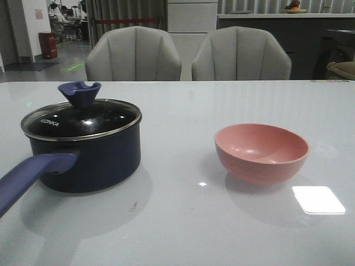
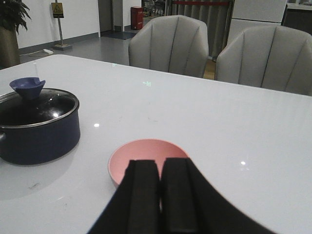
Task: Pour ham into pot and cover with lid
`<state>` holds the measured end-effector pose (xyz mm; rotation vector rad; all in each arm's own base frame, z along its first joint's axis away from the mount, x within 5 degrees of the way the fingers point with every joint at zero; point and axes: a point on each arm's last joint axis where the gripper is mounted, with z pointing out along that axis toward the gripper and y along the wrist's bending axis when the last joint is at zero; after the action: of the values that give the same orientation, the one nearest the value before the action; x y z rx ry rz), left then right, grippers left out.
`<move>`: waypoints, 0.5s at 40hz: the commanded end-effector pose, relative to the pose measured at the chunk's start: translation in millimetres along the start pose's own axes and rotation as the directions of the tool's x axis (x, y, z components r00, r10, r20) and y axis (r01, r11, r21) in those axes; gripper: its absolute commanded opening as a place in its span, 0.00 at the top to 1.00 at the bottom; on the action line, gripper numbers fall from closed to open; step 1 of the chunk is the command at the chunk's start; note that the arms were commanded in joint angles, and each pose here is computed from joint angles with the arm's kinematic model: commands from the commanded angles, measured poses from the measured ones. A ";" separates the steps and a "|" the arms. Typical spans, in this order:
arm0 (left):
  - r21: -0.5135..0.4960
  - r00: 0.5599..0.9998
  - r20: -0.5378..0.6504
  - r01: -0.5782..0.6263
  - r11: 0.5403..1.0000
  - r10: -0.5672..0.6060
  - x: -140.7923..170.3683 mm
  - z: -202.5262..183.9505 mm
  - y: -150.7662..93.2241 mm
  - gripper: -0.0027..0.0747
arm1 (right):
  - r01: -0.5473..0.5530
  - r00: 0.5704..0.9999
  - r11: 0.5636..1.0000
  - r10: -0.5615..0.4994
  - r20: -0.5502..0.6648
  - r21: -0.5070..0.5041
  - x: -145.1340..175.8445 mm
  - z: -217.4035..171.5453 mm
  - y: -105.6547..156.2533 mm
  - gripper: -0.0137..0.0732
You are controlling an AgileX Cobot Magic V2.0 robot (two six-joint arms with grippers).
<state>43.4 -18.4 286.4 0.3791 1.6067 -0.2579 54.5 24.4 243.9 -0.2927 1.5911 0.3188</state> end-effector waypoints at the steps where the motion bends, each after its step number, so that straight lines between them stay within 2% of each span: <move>1: 0.002 0.995 0.100 0.003 1.000 -0.003 -14.7 -1.4 0.4 0.79 | 0.005 0.996 1.000 -0.007 0.090 0.022 -15.3 -0.9 -1.8 0.66; 5: -0.023 0.995 0.103 -0.002 1.000 0.005 -9.4 1.5 1.4 0.79 | 0.005 0.996 1.000 -0.007 0.090 0.022 -15.3 -0.9 -1.8 0.66; 9: -0.121 0.992 0.129 0.018 0.992 -0.002 0.7 4.7 5.8 0.79 | 0.005 0.996 1.000 -0.007 0.090 0.022 -15.3 -0.9 -1.8 0.66; 13: -0.233 0.983 0.181 0.059 0.971 -0.016 14.0 6.5 11.5 0.79 | 0.005 0.996 1.000 -0.007 0.090 0.022 -15.3 -0.9 -1.8 0.66; 20: -0.332 0.973 0.200 0.180 0.926 -0.117 48.4 9.4 16.8 0.79 | 0.005 0.996 1.000 -0.007 0.090 0.022 -15.3 -0.9 -1.8 0.66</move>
<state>56.2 -4.6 235.0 0.0359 1.5680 -0.0906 54.5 24.4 243.9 -0.2927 1.5911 0.3188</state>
